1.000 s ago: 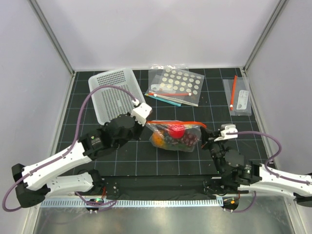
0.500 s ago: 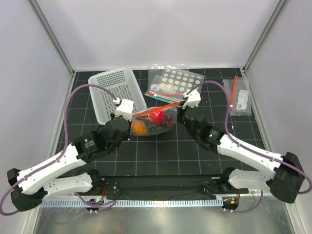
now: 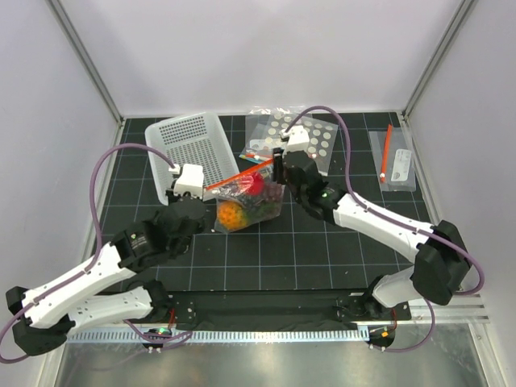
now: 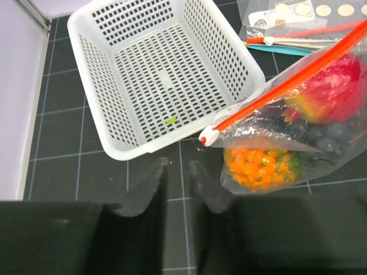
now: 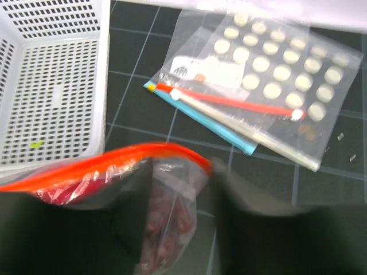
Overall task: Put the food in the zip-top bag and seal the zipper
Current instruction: Place the zipper food storage bag at the center of the board, then reset both arms
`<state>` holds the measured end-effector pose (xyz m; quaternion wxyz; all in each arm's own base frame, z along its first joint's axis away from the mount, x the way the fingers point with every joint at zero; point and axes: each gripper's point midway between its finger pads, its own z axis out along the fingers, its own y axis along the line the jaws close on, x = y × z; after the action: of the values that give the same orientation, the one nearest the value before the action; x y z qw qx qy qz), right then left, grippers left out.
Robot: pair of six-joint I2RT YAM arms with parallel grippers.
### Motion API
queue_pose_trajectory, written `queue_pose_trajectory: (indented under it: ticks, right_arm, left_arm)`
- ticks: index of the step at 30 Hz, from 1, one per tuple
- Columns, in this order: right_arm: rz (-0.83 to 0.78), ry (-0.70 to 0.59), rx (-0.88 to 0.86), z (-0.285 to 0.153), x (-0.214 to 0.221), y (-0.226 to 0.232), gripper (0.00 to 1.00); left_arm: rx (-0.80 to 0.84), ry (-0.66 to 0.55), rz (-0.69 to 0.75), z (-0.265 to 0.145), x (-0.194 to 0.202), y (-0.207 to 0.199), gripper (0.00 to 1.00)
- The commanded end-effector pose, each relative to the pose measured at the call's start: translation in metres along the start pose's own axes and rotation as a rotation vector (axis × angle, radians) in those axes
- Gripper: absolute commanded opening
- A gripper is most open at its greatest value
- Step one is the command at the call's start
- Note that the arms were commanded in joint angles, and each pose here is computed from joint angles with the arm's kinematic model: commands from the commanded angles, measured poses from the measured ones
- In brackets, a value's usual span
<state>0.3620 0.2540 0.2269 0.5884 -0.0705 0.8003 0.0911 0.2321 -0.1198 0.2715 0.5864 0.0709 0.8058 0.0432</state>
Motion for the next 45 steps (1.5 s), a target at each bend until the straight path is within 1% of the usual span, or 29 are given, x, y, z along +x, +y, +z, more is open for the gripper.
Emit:
queue_pose_trajectory:
  ticks: [1,2,3,5,6,7,8,9,10,12,13,14,15,16,17,18,19,20,21,22,24,25,26,27,32,45]
  right_arm:
    - [0.036,-0.067,-0.027,0.001,-0.040,0.010,0.59]
    - [0.026,-0.049,-0.022,0.000,-0.042,0.010,0.62]
    - [0.017,-0.042,-0.022,0.001,-0.043,0.010,0.64]
    - [0.012,-0.038,-0.012,-0.003,-0.048,0.007,0.73]
    - [0.018,-0.042,-0.011,-0.006,-0.050,0.005,0.77]
    - [0.027,-0.050,-0.014,-0.013,-0.055,0.001,0.86]
    - [0.035,-0.050,-0.014,-0.018,-0.056,-0.001,0.90]
    - [0.043,-0.051,-0.011,-0.022,-0.058,-0.004,0.94]
    - [0.055,-0.036,-0.005,-0.028,-0.053,-0.008,0.96]
    - [0.094,-0.063,-0.006,-0.048,-0.063,-0.017,0.98]
    - [0.117,-0.049,0.036,-0.054,-0.054,-0.028,0.98]
    - [0.154,-0.084,0.048,-0.069,-0.063,-0.038,0.99]
    - [0.174,-0.095,0.068,-0.076,-0.061,-0.046,0.99]
    - [0.187,-0.078,0.102,-0.080,-0.045,-0.056,0.99]
    - [0.202,-0.102,0.152,-0.088,-0.043,-0.070,1.00]
    - [0.232,-0.150,0.160,-0.103,-0.049,-0.081,0.99]
    - [0.227,-0.146,0.188,-0.105,-0.030,-0.091,1.00]
    - [0.261,-0.179,0.243,-0.111,-0.026,-0.105,1.00]
    - [0.304,-0.222,0.252,-0.121,-0.028,-0.114,1.00]
    - [0.328,-0.216,0.270,-0.122,-0.013,-0.120,1.00]
    - [0.403,-0.252,0.281,-0.130,-0.010,-0.128,1.00]
    - [0.409,-0.247,0.304,-0.128,0.005,-0.132,1.00]
    - [0.426,-0.254,0.315,-0.127,0.010,-0.135,1.00]
    - [0.447,-0.262,0.326,-0.127,0.014,-0.137,1.00]
    - [0.461,-0.271,0.362,-0.128,0.018,-0.144,1.00]
    - [0.464,-0.278,0.369,-0.124,0.020,-0.143,1.00]
  left_arm:
    - [0.020,-0.040,-0.054,-0.002,-0.009,0.000,0.32]
    - [0.031,-0.046,-0.065,-0.003,-0.010,-0.001,0.40]
    - [0.045,-0.061,-0.078,-0.002,-0.010,-0.005,0.53]
    - [0.104,-0.083,-0.098,-0.002,-0.004,-0.013,0.64]
    - [0.130,-0.128,-0.154,-0.002,-0.013,-0.018,0.74]
    - [0.158,-0.146,-0.181,-0.003,-0.010,-0.020,0.84]
    - [0.167,-0.173,-0.214,-0.006,-0.018,-0.019,0.84]
    - [0.163,-0.183,-0.247,-0.005,-0.018,-0.019,0.90]
    - [0.153,-0.192,-0.272,-0.006,-0.019,-0.016,0.93]
    - [0.078,-0.204,-0.330,-0.005,-0.021,-0.002,0.97]
    - [0.066,-0.212,-0.350,-0.007,-0.022,0.002,0.98]
    - [0.037,-0.226,-0.371,-0.007,-0.023,0.009,0.99]
    - [0.034,-0.234,-0.384,-0.008,-0.023,0.010,1.00]
    - [0.043,-0.248,-0.403,-0.007,-0.023,0.009,1.00]
    - [0.052,-0.264,-0.424,-0.010,-0.024,0.011,1.00]
    - [0.085,-0.276,-0.437,-0.012,-0.026,0.008,1.00]
    - [0.102,-0.279,-0.421,-0.010,-0.019,0.005,1.00]
    - [0.130,-0.309,-0.452,-0.015,-0.025,0.006,1.00]
    - [0.163,-0.318,-0.453,-0.017,-0.026,0.002,1.00]
    - [0.170,-0.326,-0.454,-0.017,-0.024,0.002,1.00]
    - [0.187,-0.352,-0.469,-0.019,-0.021,0.004,1.00]
    - [0.193,-0.366,-0.475,-0.020,-0.021,0.004,1.00]
    - [0.195,-0.367,-0.461,-0.017,-0.013,0.002,1.00]
    - [0.207,-0.400,-0.493,-0.021,-0.019,0.005,1.00]
    - [0.251,-0.436,-0.523,-0.023,-0.016,0.001,1.00]
    - [0.242,-0.396,-0.471,-0.013,-0.010,-0.012,1.00]
